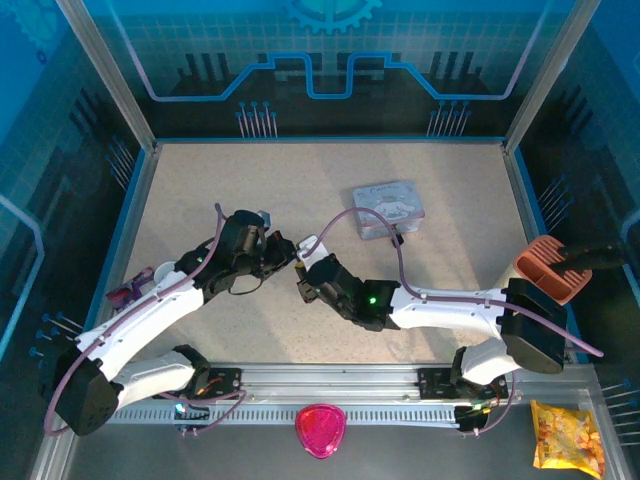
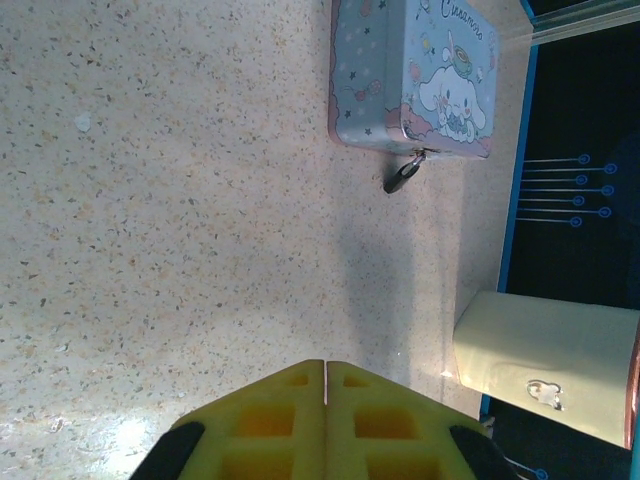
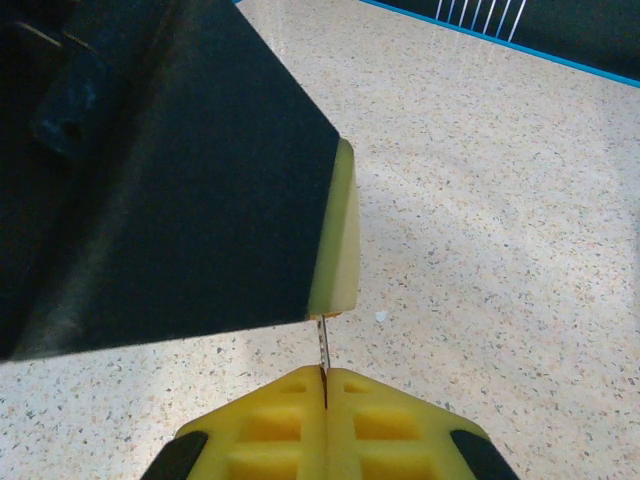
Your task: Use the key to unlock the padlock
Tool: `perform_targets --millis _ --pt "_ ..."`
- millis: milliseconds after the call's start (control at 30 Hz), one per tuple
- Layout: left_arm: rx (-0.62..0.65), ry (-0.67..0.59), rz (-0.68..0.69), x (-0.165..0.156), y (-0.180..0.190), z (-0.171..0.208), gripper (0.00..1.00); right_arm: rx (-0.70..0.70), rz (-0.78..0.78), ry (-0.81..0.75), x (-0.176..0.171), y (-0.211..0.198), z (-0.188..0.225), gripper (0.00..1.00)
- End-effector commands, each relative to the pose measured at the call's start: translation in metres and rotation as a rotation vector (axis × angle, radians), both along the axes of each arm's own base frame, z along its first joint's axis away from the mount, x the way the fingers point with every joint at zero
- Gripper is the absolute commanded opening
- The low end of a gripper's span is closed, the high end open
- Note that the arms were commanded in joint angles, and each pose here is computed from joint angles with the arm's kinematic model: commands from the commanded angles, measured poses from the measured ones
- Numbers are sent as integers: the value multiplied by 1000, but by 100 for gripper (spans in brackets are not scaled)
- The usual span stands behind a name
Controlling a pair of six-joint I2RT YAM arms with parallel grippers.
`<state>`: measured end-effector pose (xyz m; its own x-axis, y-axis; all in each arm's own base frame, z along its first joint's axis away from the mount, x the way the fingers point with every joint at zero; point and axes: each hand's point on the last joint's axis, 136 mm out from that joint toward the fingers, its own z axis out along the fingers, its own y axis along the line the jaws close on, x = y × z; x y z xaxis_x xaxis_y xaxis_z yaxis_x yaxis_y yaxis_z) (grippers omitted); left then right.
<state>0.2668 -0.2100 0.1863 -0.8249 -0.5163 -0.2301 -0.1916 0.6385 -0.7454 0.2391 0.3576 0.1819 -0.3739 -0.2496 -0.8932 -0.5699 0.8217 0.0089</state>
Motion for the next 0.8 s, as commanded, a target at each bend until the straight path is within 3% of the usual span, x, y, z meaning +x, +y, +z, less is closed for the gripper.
perform_targets --millis 0,33,100,267,300,467,600,767 --pt "2 -25 -3 3 -3 6 0 30 -15 -27 0 4 13 0" --pt "10 -31 3 5 -1 6 0 35 -27 -28 1 1 15 2" --pt "29 -64 0 9 0 8 0 52 -37 -30 1 -4 22 14" --pt "92 -238 -13 30 11 24 0 155 -129 79 10 -39 31 68" --pt "95 -271 -14 34 13 26 0 187 -159 118 14 -48 32 74" --pt "96 -427 -35 55 17 43 0 466 -208 270 20 -78 30 78" --pt "35 -546 -94 60 2 64 0 706 -163 286 21 -83 45 77" --pt "-93 -649 -169 55 -18 86 0 863 -69 306 20 -83 72 78"
